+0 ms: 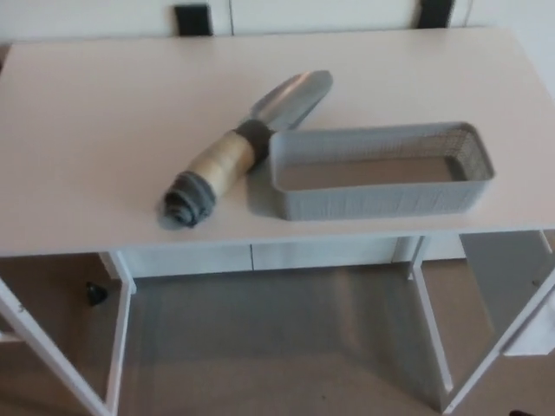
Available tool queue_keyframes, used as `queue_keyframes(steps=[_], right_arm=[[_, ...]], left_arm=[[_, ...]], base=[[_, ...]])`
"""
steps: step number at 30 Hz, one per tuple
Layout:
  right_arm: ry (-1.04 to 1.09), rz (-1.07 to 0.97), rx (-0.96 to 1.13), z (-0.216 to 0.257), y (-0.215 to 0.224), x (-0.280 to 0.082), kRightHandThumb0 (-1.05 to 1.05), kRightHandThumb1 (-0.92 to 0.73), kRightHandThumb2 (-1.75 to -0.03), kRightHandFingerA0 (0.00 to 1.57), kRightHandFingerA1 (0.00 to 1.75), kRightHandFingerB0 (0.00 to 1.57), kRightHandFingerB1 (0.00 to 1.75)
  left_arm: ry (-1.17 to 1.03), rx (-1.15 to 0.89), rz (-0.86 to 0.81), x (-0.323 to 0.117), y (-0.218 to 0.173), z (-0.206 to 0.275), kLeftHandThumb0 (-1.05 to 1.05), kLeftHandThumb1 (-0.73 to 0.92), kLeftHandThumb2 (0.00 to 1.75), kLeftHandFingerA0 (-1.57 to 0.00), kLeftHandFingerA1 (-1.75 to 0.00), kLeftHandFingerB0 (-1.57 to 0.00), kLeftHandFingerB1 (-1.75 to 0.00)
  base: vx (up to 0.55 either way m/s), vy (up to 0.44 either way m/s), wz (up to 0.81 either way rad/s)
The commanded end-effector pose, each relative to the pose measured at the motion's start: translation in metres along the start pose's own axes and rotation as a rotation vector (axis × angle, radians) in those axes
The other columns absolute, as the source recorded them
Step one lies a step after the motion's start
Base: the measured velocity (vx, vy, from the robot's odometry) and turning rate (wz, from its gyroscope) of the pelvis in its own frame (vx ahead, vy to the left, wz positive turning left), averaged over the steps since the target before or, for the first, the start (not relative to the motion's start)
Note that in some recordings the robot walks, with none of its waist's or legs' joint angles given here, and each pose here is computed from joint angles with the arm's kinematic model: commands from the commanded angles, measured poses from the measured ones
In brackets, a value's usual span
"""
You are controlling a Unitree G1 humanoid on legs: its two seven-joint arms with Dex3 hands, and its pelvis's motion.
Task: The robot walks towards a desk on which a shovel is kept on the left hand side and a container is kept on the right hand side. The robot picks up the shovel using its left hand and places it in the container.
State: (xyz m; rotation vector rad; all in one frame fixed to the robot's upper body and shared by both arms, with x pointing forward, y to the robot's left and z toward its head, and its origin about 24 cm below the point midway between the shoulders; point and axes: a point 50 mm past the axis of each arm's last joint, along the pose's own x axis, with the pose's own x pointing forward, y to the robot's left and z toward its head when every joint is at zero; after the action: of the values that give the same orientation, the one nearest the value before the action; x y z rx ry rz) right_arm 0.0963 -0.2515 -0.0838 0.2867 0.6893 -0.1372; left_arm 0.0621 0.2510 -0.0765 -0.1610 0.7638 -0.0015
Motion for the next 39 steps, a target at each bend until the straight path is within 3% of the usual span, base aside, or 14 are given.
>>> queue_keyframes(steps=[1,18,30,39], right_arm=[[-0.028,0.004,0.005,0.004,-0.002,0.0,-0.04,-0.44,-0.52,0.61,0.65,0.52,0.56],[-0.015,-0.002,-0.011,0.003,-0.002,0.001,-0.08,-0.44,-0.52,0.61,0.63,0.51,0.54],[-0.015,0.0,-0.019,0.003,-0.001,0.002,-0.09,-0.44,-0.52,0.62,0.62,0.52,0.54],[-0.022,0.001,-0.016,0.004,0.0,0.003,-0.08,-0.43,-0.51,0.65,0.64,0.52,0.54]], left_arm=[[-0.013,-0.019,0.054,0.001,0.009,0.01,-0.33,0.6,0.59,-0.48,-0.36,-0.44,-0.34],[-0.048,-0.079,0.107,0.002,0.028,0.021,-0.35,0.61,0.58,-0.48,-0.37,-0.42,-0.33],[-0.054,-0.078,0.107,0.003,0.028,0.022,-0.33,0.61,0.6,-0.46,-0.37,-0.42,-0.34],[-0.056,-0.082,0.118,0.004,0.027,0.025,-0.34,0.6,0.59,-0.48,-0.38,-0.44,-0.34]], base=[[-0.11,0.118,0.05],[0.05,-0.023,-0.03],[0.09,-0.193,0.11],[0.0,0.117,-0.06]])
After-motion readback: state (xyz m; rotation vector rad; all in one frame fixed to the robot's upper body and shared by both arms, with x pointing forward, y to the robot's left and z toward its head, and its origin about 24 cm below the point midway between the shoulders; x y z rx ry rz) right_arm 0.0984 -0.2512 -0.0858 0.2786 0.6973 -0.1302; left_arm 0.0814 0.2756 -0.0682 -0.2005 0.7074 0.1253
